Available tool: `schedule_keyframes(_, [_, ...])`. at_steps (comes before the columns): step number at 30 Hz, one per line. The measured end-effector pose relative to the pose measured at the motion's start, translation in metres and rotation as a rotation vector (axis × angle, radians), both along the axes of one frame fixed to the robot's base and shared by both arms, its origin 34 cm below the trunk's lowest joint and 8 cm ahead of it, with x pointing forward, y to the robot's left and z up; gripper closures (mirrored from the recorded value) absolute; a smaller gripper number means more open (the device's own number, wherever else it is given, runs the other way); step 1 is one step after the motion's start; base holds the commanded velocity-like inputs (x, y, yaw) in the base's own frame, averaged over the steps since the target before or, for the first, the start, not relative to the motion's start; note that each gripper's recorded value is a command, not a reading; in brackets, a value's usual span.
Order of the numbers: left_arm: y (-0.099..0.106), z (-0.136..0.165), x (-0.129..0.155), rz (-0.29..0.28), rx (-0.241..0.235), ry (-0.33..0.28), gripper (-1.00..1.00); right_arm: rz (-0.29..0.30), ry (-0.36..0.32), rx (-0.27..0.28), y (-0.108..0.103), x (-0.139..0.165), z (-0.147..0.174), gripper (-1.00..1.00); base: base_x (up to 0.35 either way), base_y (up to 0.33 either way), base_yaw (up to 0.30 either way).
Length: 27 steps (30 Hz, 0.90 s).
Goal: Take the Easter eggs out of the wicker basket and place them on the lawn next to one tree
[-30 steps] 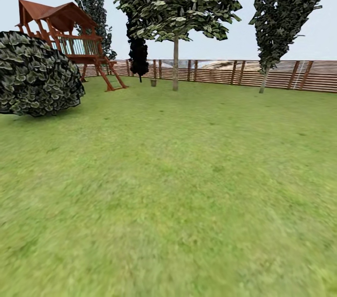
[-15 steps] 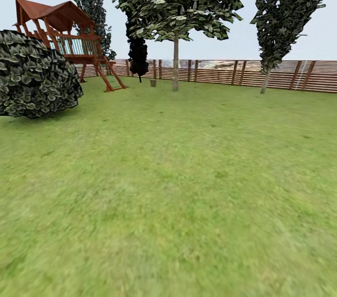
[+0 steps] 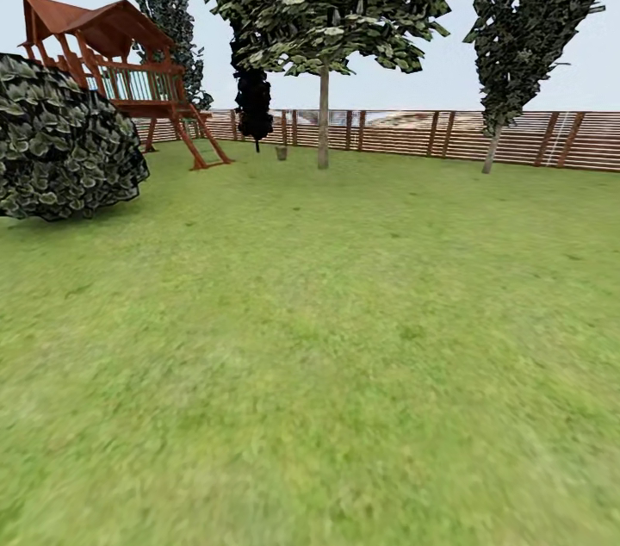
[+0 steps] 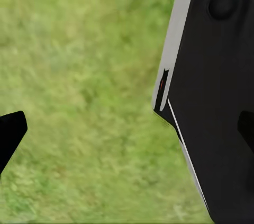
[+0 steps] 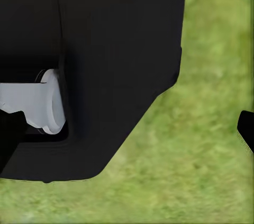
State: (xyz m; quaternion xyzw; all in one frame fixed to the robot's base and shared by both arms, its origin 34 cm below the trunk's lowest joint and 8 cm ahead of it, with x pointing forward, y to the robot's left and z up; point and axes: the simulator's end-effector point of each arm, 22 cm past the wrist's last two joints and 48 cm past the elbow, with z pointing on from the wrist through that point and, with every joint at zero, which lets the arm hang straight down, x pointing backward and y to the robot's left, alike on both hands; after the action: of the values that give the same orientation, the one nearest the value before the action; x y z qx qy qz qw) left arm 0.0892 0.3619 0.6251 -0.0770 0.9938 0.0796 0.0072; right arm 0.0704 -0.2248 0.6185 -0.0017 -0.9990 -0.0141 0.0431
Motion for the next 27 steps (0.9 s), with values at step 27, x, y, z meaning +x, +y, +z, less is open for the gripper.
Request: schedule_keyframes(27, [0.0000, 0.0000, 0.0000, 0.000, 0.000, 0.000, -1.00, 0.000, 0.000, -0.001, -0.0002, 0.0000, 0.0000, -1.00, 0.337, 0.000, 0.000])
